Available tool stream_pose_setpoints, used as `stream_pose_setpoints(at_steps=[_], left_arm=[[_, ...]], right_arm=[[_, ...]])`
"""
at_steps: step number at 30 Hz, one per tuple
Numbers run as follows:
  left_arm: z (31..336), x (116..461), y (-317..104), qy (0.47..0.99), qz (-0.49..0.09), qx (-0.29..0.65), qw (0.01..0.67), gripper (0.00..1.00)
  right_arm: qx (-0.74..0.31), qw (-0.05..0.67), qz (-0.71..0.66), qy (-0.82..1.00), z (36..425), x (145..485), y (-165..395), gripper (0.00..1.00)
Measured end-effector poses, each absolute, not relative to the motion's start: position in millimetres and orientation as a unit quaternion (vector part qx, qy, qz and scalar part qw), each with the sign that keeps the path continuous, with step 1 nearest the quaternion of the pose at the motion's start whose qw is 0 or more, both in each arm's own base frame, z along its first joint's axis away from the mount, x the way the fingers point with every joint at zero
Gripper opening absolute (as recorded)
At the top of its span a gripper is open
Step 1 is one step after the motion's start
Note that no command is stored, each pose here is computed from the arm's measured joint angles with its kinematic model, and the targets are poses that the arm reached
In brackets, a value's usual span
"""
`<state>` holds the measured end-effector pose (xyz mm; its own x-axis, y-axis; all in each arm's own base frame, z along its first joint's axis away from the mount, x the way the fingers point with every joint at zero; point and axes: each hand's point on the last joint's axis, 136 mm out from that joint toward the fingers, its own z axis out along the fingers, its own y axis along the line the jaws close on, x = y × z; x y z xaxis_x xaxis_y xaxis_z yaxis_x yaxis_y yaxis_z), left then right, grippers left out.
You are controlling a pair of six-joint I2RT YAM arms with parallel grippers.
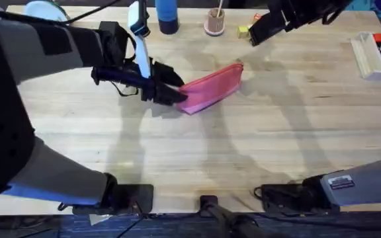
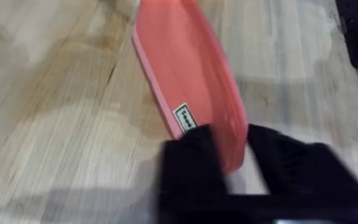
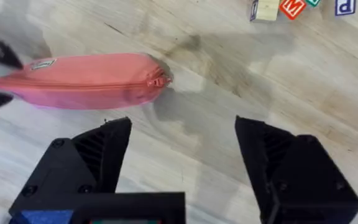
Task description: Unzip the bag, pick up the pens from the table one at a time and place them inside, then zip the bag closed.
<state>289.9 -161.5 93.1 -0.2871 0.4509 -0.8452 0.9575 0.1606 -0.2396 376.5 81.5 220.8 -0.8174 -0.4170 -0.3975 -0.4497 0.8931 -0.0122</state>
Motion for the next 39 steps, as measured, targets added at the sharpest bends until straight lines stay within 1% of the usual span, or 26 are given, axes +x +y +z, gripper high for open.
stream_pose_setpoints(at_steps=[1,3,4,5,9,12,15,17,19,22,27,30,33,36,39], left_arm=[[92.2,290.0,-160.5,0.696,-0.401,0.507,0.313,0.555],[90.9,290.5,-159.3,0.698,-0.397,0.507,0.311,0.858],[90.4,290.5,-158.6,0.701,-0.397,0.506,0.310,0.957],[90.2,290.6,-158.4,0.701,-0.396,0.506,0.310,0.984],[87.7,290.6,-156.7,0.705,-0.391,0.507,0.305,0.995],[86.0,285.3,-155.4,0.714,-0.395,0.501,0.289,0.996],[87.1,284.2,-151.8,0.733,-0.390,0.491,0.266,0.996],[93.8,286.6,-146.9,0.751,-0.373,0.484,0.252,0.997],[109.1,291.5,-141.7,0.765,-0.347,0.481,0.252,0.995],[142.3,298.8,-134.6,0.777,-0.302,0.479,0.275,0.995],[189.9,295.4,-120.9,0.807,-0.240,0.447,0.303,0.995],[209.6,289.4,-109.0,0.837,-0.206,0.401,0.310,0.995],[226.1,284.6,-96.8,0.867,-0.178,0.335,0.322,0.995],[240.8,279.1,-86.9,0.889,-0.165,0.264,0.336,0.996],[254.7,271.3,-81.4,0.898,-0.165,0.209,0.352,0.996]], right_arm=[[-0.228,0.199,0.041,0.952,220.9,376.7,81.5,0.997],[-0.229,0.200,0.041,0.952,220.9,376.8,81.5,0.997],[-0.229,0.200,0.041,0.952,220.9,376.9,81.6,0.997],[-0.229,0.200,0.041,0.952,221.0,377.2,81.6,0.997],[-0.229,0.201,0.041,0.952,221.2,377.4,81.7,0.997],[-0.229,0.201,0.040,0.951,221.2,377.5,81.6,0.997],[-0.229,0.201,0.040,0.952,221.2,377.4,81.6,0.997],[-0.229,0.201,0.041,0.951,221.2,377.5,81.7,0.997],[-0.229,0.201,0.041,0.951,221.2,377.5,81.7,0.997],[-0.229,0.201,0.041,0.951,221.2,377.5,81.7,0.997],[-0.229,0.207,0.040,0.950,225.3,376.4,81.2,0.997],[-0.226,0.222,0.038,0.948,236.3,373.4,78.1,0.997],[-0.218,0.242,0.035,0.945,251.3,369.1,70.7,0.997],[-0.207,0.251,0.031,0.945,261.2,362.8,61.8,0.997],[-0.199,0.253,0.029,0.946,265.4,358.4,54.4,0.997]])
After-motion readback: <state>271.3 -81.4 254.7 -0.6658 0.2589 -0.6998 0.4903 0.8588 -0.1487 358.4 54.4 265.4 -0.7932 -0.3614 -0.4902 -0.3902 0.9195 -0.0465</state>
